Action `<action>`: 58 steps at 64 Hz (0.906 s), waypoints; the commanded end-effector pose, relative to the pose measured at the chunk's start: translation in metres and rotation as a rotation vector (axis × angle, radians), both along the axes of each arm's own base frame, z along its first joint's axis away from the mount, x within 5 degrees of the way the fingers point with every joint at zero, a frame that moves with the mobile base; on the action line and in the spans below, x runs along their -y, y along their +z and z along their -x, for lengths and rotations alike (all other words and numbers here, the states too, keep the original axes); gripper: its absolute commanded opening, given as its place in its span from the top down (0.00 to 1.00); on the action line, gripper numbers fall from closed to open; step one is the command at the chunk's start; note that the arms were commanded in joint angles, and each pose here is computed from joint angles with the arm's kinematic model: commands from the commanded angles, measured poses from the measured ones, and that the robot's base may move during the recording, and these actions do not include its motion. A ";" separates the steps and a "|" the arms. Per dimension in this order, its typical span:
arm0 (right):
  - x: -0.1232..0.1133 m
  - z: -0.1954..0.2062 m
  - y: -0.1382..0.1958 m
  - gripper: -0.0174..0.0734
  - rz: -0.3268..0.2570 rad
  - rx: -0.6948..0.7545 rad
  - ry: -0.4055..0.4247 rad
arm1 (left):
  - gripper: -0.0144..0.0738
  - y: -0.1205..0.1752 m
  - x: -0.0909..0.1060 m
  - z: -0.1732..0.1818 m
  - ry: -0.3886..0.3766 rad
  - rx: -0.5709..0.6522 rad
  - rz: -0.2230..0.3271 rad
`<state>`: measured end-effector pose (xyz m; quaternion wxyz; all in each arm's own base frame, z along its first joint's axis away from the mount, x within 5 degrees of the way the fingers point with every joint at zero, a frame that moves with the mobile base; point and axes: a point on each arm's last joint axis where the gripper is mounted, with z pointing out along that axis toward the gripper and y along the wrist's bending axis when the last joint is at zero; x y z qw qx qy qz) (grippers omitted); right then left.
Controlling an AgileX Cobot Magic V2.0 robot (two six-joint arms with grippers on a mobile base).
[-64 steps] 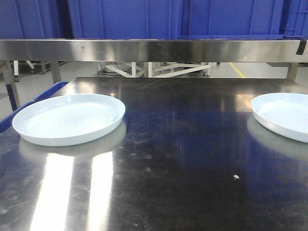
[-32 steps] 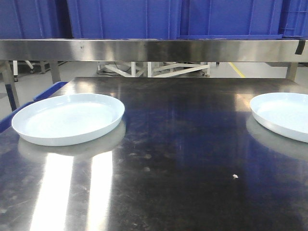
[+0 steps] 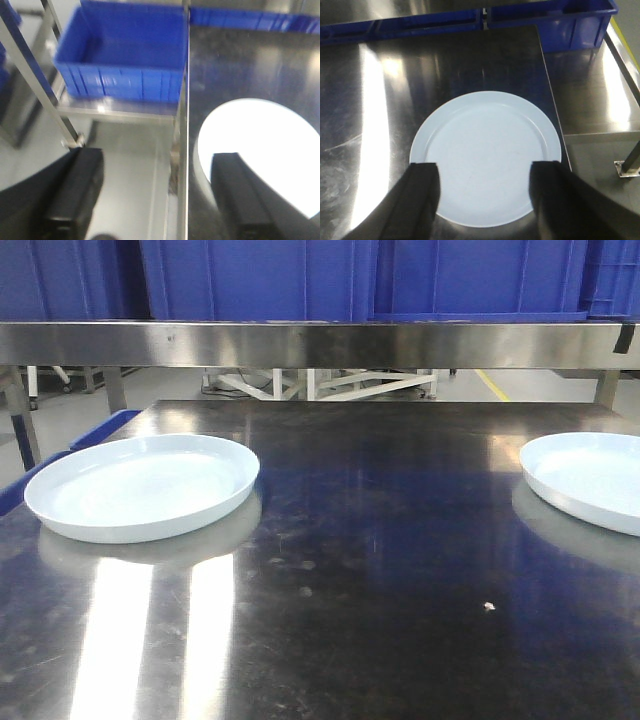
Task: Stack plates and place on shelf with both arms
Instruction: 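Lower the left gripper to the rim of the nearer white plate and grasp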
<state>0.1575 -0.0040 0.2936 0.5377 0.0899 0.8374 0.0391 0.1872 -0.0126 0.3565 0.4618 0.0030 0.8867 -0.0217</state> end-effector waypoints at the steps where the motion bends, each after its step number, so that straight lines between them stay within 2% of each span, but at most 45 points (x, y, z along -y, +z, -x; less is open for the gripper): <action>1: 0.001 -0.005 0.023 0.16 0.013 0.155 0.004 | 0.20 0.007 0.005 -0.013 -0.009 0.040 0.048; 11: 0.000 -0.005 0.024 0.16 0.013 0.164 0.005 | 0.24 -0.017 0.012 -0.041 -0.011 -0.064 0.106; 18: 0.000 -0.006 0.025 0.16 0.013 0.174 0.005 | 0.24 -0.035 0.019 -0.060 -0.030 -0.109 0.109; 35: 0.000 -0.006 0.027 0.16 0.013 0.195 0.007 | 0.24 -0.082 0.055 -0.100 -0.120 -0.188 0.094; 45: 0.000 -0.006 0.027 0.16 0.013 0.196 0.007 | 0.24 -0.103 0.060 -0.114 -0.122 -0.248 0.083; 58: 0.000 -0.006 0.027 0.16 0.013 0.195 0.007 | 0.24 -0.106 0.063 -0.129 -0.122 -0.247 0.081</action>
